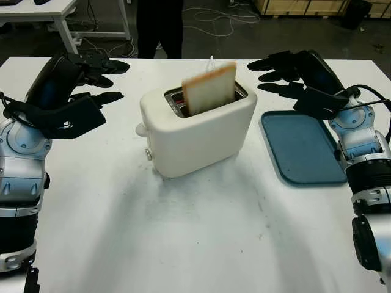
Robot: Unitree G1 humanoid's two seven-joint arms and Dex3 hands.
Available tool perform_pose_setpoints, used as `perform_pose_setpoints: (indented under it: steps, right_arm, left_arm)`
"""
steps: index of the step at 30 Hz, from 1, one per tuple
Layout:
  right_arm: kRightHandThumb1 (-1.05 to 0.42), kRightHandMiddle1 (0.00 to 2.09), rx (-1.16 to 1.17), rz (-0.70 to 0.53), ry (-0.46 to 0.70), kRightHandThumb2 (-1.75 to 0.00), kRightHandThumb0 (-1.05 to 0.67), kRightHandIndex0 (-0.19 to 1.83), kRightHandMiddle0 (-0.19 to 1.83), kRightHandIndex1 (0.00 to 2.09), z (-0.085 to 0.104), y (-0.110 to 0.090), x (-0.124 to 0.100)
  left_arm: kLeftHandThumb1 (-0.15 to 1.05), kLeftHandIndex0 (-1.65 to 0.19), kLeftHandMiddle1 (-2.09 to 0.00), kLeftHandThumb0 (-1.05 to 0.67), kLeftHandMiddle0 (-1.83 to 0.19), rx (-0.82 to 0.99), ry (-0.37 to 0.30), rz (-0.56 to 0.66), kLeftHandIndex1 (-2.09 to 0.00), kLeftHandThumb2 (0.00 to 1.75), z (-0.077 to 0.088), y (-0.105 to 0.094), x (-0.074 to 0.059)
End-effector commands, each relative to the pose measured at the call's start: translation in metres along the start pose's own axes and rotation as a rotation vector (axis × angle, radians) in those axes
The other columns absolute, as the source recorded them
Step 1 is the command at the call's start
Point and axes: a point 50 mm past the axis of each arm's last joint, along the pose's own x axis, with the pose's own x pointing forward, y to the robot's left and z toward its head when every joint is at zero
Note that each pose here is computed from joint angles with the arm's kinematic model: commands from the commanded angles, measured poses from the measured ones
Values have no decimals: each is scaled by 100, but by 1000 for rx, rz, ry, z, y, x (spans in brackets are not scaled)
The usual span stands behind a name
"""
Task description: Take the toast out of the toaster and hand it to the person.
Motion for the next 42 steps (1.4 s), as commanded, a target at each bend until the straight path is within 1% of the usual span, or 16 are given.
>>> perform_pose_setpoints:
  steps: [1,10,14,17,20,22,26,28,30,32,34,37,40,42]
  right_arm:
    - [-92,0,9,-6,-5,-2,-26,95,87,0,2,-2,0]
    - [-92,0,-2,-2,-7,-2,-28,95,87,0,2,-3,0]
    - [-89,1,-6,-34,-42,0,-31,97,88,1,8,-11,3]
    - [-82,0,24,-70,-93,0,-33,95,87,0,21,-21,7]
    - [-73,0,39,-74,-152,0,-33,94,86,0,35,-29,12]
    - [-69,0,39,-52,-181,0,-34,91,85,0,43,-33,15]
    - [-67,0,11,4,-238,0,-44,90,84,1,57,-35,22]
    - [-66,1,-19,35,-250,0,-50,92,85,2,64,-34,26]
    - [-69,1,-42,73,-253,-1,-60,92,85,2,69,-29,31]
    - [-71,1,-55,119,-268,-2,-68,93,86,2,75,-22,37]
    - [-72,2,-98,149,-287,-1,-72,95,87,3,81,-16,41]
    - [-70,3,-133,187,-292,0,-73,98,89,6,86,-6,45]
    - [-68,3,-140,230,-302,0,-70,98,90,7,89,6,50]
    - [-66,3,-145,254,-298,0,-64,98,90,7,91,13,54]
  left_arm:
    - [86,-85,-43,-30,-77,6,-2,-2,0,0,2,0,0]
    - [85,-86,-43,-32,-77,5,-4,-1,-1,0,1,0,0]
    - [86,-85,-42,-33,-77,7,-1,-4,0,0,1,0,0]
    - [86,-85,-42,-34,-77,9,-7,-4,0,0,2,0,0]
    - [85,-86,-42,-33,-77,8,-10,-1,-1,0,2,0,1]
    - [85,-86,-42,-33,-77,12,-9,-3,-1,0,2,0,1]
    - [85,-86,-43,-33,-78,9,-7,-1,-1,0,1,1,1]
    - [85,-86,-42,-33,-78,7,-10,0,-1,0,1,1,1]
    - [85,-86,-42,-33,-78,10,-10,-2,-1,0,1,1,1]
    - [85,-86,-42,-33,-78,10,-11,-3,-1,0,1,1,1]
    - [85,-86,-42,-33,-78,9,-10,-1,-1,0,2,1,1]
    - [84,-86,-42,-33,-79,13,-10,-1,-1,0,2,0,1]
    - [85,-86,-42,-33,-78,14,-9,-1,-1,0,2,0,1]
    - [85,-86,-42,-33,-78,12,-7,-1,-1,0,2,0,1]
